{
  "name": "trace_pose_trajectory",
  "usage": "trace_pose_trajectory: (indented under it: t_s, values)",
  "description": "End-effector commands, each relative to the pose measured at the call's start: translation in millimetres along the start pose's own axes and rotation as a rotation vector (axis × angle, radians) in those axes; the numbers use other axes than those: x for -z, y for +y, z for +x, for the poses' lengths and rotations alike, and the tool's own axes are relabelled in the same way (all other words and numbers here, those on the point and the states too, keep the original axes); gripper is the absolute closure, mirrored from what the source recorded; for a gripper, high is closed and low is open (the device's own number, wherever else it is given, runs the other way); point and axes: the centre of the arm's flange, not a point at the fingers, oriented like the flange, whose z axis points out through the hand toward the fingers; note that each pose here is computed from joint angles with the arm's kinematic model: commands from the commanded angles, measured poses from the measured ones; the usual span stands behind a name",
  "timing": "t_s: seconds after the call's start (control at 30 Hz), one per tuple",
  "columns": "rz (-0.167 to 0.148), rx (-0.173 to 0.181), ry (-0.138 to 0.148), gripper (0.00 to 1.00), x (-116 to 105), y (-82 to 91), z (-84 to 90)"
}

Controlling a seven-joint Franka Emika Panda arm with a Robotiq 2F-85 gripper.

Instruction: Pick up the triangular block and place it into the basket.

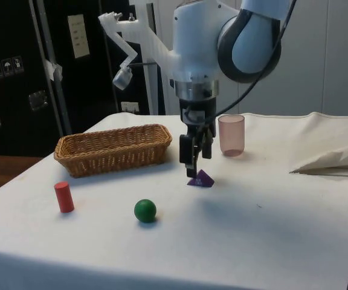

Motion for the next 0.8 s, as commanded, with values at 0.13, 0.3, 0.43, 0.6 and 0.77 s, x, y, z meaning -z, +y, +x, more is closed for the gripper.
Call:
trace_pose_trajectory:
  t_s: [0.13, 0.3, 0.43, 0.6, 0.77]
  values:
    - [0.000, -0.029, 0.006, 0.00, -5, -1.8, 1.0]
    - [-0.001, -0.047, 0.005, 0.00, -9, -2.0, 0.9]
    - [-0.001, -0.048, -0.004, 0.00, -9, -2.3, 0.1]
    - [-0.002, -0.051, 0.006, 0.00, -11, -1.6, 1.4]
    - [-0.001, -0.042, 0.007, 0.00, -12, -2.0, 1.2]
